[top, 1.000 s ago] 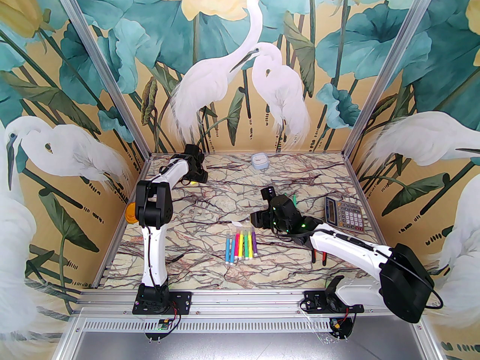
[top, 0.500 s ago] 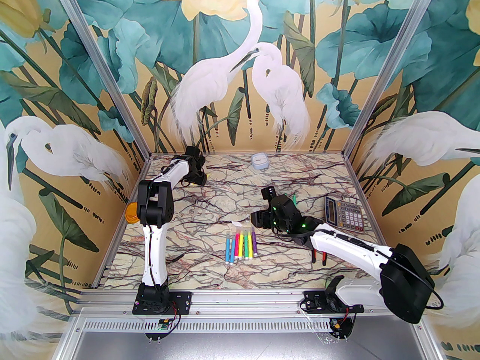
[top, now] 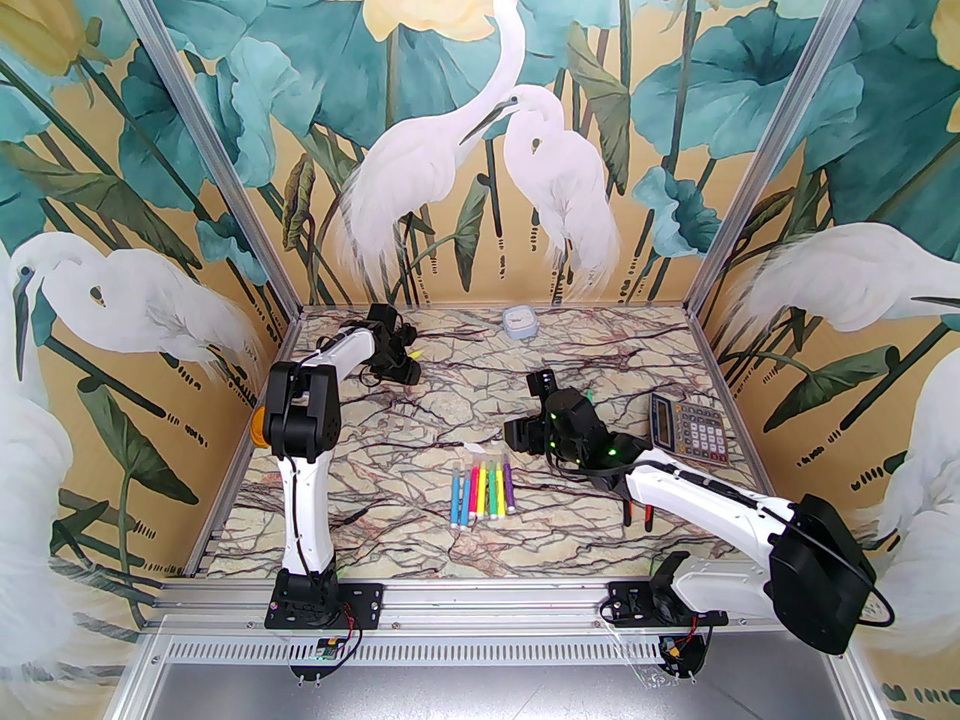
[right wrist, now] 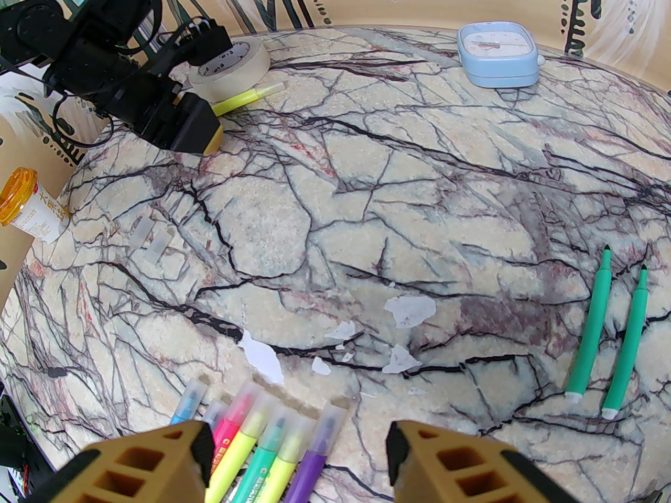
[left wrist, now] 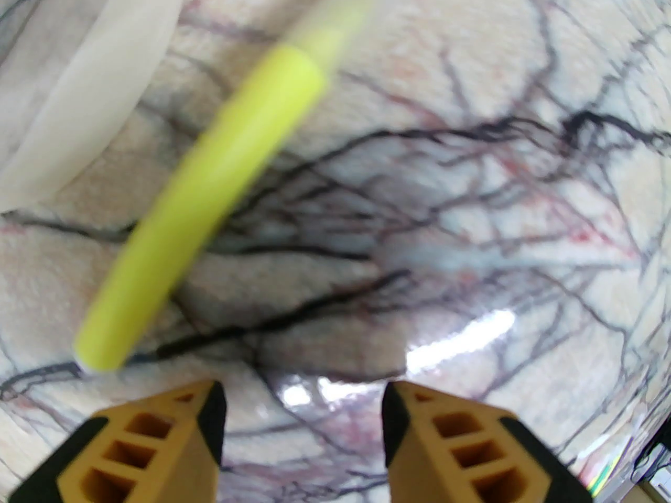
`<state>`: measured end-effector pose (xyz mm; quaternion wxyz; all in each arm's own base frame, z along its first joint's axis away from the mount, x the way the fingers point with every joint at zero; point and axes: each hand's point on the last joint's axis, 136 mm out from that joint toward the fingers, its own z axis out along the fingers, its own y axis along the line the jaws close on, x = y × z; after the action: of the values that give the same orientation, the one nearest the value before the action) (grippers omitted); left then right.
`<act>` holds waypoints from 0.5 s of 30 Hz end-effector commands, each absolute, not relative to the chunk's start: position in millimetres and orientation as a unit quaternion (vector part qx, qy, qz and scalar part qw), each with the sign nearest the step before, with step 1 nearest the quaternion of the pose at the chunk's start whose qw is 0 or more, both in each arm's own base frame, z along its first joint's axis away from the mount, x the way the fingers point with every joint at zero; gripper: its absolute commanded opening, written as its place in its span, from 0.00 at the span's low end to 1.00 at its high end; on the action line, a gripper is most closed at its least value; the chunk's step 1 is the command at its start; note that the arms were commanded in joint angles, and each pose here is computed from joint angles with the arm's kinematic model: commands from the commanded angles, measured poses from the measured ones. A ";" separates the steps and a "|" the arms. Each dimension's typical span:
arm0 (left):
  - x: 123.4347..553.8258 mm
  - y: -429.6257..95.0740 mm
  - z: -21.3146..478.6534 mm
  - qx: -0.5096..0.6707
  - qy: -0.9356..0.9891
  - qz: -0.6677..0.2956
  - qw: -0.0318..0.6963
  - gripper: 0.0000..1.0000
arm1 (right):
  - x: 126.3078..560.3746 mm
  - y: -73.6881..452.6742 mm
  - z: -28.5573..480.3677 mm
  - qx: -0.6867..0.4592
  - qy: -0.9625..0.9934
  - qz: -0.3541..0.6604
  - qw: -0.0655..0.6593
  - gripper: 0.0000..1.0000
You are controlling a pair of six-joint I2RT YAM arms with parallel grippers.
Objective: Open the pen caps
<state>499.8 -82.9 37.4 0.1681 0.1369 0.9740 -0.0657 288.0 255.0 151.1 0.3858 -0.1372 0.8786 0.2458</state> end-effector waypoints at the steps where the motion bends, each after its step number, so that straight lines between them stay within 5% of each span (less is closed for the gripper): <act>1: 517.6 -84.1 71.0 0.151 0.959 -0.059 0.232 0.59 | 291.9 253.3 153.8 -0.130 0.874 0.247 0.398 0.61; 7: 534.6 -67.6 81.4 0.149 0.948 -0.001 0.282 0.70 | 292.3 254.9 153.4 -0.131 0.873 0.250 0.397 0.61; 15: 547.2 -52.5 58.3 0.175 0.946 0.055 0.269 0.70 | 292.9 257.2 155.4 -0.132 0.871 0.254 0.398 0.61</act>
<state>535.7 -60.3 67.0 0.2657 0.1594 0.9505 0.0226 290.5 257.3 156.0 0.3948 -0.1364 0.8730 0.2518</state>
